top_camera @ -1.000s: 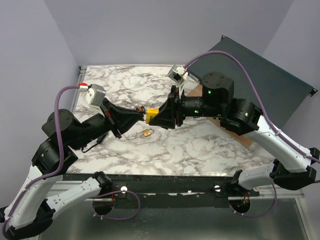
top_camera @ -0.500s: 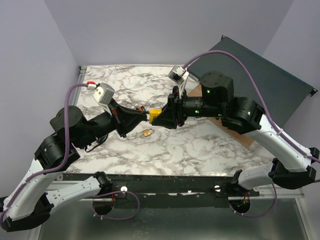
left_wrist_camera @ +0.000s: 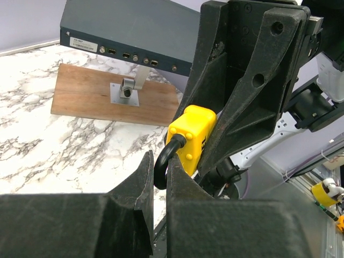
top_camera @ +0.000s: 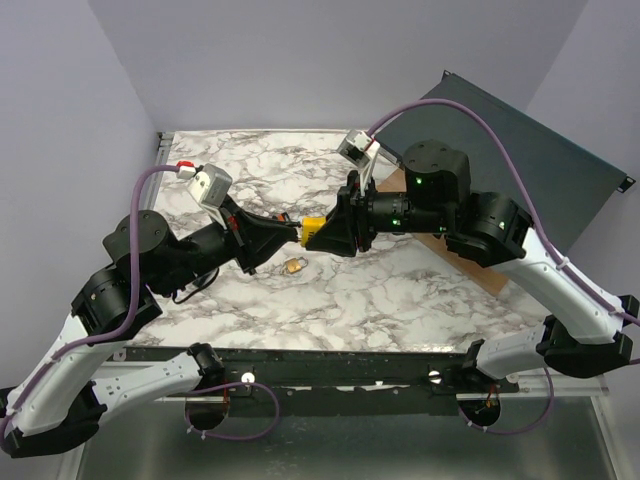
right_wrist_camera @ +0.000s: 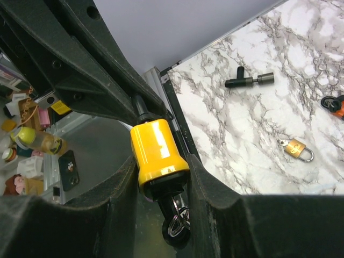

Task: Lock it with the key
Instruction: Lock the lock.

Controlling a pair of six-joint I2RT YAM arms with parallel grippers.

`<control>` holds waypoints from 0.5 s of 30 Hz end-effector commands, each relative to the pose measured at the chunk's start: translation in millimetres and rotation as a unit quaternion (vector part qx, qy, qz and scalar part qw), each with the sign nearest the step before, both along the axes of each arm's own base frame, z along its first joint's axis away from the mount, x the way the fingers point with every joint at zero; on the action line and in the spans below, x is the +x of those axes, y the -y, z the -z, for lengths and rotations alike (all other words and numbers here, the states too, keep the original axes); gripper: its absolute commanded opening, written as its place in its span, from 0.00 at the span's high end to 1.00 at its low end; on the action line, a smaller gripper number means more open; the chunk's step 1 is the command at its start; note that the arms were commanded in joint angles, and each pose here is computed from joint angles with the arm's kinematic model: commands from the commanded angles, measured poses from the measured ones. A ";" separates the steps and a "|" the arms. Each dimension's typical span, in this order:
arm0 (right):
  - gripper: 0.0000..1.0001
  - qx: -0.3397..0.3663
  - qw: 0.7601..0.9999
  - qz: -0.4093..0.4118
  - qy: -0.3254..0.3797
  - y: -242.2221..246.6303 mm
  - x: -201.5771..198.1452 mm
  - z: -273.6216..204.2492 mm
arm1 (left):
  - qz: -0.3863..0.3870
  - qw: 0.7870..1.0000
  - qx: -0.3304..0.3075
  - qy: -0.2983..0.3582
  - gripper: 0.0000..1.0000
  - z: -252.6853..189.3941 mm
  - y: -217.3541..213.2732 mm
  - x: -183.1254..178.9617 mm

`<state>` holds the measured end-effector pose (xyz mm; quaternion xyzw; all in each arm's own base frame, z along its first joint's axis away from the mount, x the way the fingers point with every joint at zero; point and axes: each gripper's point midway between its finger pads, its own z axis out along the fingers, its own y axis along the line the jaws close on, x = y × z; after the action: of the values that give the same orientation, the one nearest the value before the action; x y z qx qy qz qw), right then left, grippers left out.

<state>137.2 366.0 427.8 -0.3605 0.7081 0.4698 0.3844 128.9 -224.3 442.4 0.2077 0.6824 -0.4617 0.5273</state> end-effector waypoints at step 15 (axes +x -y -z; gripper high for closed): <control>0.99 0.077 0.993 0.055 0.070 -53.6 52.2 -28.6 | 0.227 0.967 -0.002 -0.117 1.00 30.8 69.6 -68.8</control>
<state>136.4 363.2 425.3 -0.3652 0.7145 0.4617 0.3781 125.1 -232.0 439.5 0.2021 0.6833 -0.4789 0.5128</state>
